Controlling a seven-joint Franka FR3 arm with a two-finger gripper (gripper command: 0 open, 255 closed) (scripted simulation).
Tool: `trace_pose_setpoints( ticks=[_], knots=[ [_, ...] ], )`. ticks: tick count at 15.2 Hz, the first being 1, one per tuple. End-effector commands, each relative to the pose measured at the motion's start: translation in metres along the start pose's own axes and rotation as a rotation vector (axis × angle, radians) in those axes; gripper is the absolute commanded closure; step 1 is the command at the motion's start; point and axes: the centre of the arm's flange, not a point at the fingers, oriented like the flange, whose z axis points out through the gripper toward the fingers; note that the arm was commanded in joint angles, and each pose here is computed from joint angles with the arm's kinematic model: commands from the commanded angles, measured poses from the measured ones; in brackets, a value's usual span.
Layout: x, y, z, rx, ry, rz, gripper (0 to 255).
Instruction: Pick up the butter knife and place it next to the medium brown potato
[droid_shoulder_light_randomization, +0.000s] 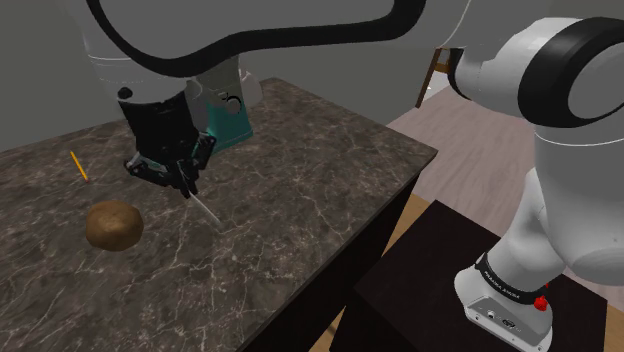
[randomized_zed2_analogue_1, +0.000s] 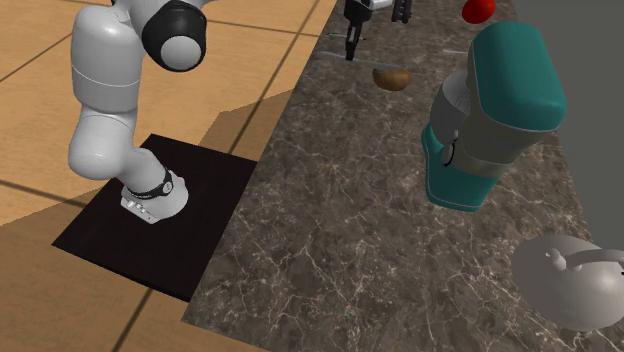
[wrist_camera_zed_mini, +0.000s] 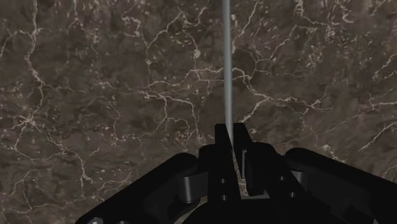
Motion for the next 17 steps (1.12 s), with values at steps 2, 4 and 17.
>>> trace_pose_setpoints(
  ticks=[2, 4, 17],
  knots=[
    [0.000, -0.008, 0.013, 0.000, 0.000, 0.002, 255],
    [0.000, -0.008, 0.024, 0.000, 0.000, 0.002, 255],
    [0.004, -0.008, 0.092, 0.000, 0.000, 0.002, 255]
  ],
)
